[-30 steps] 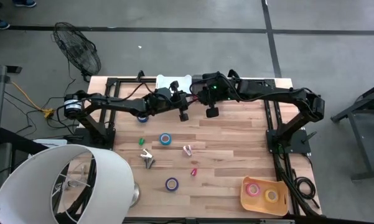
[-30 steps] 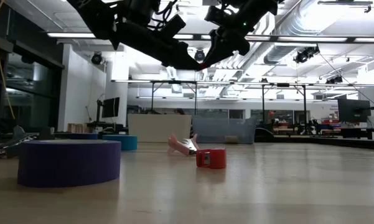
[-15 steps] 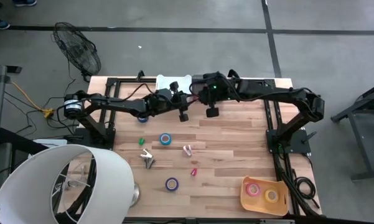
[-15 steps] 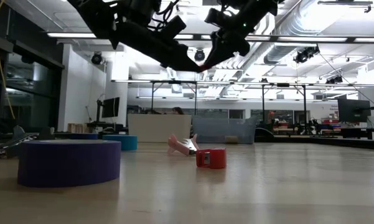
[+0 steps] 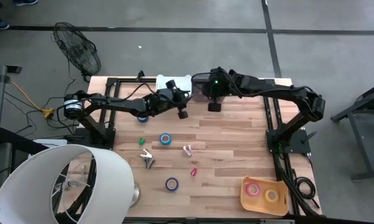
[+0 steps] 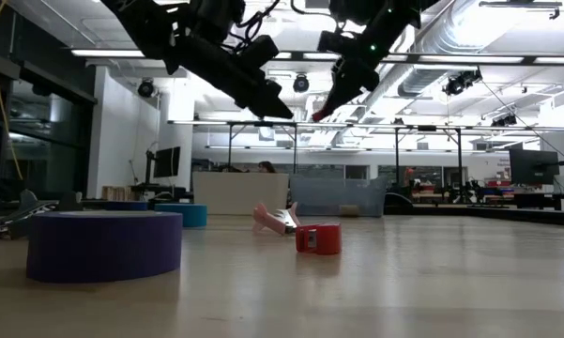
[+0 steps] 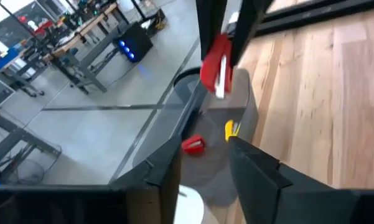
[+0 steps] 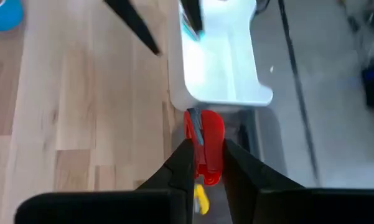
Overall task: Pick and place Stapler, Stapler remover, tape
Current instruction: Put the top red stapler into the black bin, then put the top dark blue tape into the yellow bin
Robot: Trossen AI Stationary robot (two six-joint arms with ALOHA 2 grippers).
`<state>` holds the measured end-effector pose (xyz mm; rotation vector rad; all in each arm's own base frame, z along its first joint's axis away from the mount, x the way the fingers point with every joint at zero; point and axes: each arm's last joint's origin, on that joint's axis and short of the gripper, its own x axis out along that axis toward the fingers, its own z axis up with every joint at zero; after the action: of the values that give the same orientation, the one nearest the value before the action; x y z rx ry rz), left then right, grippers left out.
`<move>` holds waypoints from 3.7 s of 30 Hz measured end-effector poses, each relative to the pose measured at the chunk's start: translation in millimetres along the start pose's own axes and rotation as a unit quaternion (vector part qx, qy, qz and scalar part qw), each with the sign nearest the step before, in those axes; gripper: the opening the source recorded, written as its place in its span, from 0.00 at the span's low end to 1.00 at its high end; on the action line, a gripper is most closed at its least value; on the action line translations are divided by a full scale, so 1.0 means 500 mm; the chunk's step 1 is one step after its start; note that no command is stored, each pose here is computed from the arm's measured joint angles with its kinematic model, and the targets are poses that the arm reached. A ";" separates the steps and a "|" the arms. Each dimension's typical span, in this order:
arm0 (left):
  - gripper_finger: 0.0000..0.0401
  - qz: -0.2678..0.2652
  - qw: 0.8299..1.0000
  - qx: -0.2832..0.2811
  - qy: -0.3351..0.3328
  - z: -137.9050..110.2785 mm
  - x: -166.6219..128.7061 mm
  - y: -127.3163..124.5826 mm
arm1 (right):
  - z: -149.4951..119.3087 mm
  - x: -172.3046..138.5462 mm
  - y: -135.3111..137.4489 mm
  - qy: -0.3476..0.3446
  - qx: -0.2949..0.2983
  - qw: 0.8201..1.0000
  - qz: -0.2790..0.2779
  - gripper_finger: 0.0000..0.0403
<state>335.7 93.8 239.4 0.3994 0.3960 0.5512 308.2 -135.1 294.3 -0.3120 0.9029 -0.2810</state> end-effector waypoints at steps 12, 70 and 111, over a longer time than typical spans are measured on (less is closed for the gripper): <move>0.56 0.007 0.993 -0.019 0.114 -0.043 -0.005 -0.010 | -0.067 0.023 -0.080 0.014 0.204 0.979 -0.017 0.12; 0.57 0.033 0.980 -0.020 0.196 -0.036 -0.080 0.030 | -0.177 0.235 -0.108 0.090 0.432 0.897 0.020 0.34; 0.57 -0.088 0.821 -0.188 0.532 -0.188 -0.149 0.066 | -0.116 -0.069 -0.130 -0.021 0.345 0.938 0.039 0.53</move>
<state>220.3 100.9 193.4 -0.3859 1.3646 0.6170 234.4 -190.4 310.4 0.3674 0.7201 -0.4952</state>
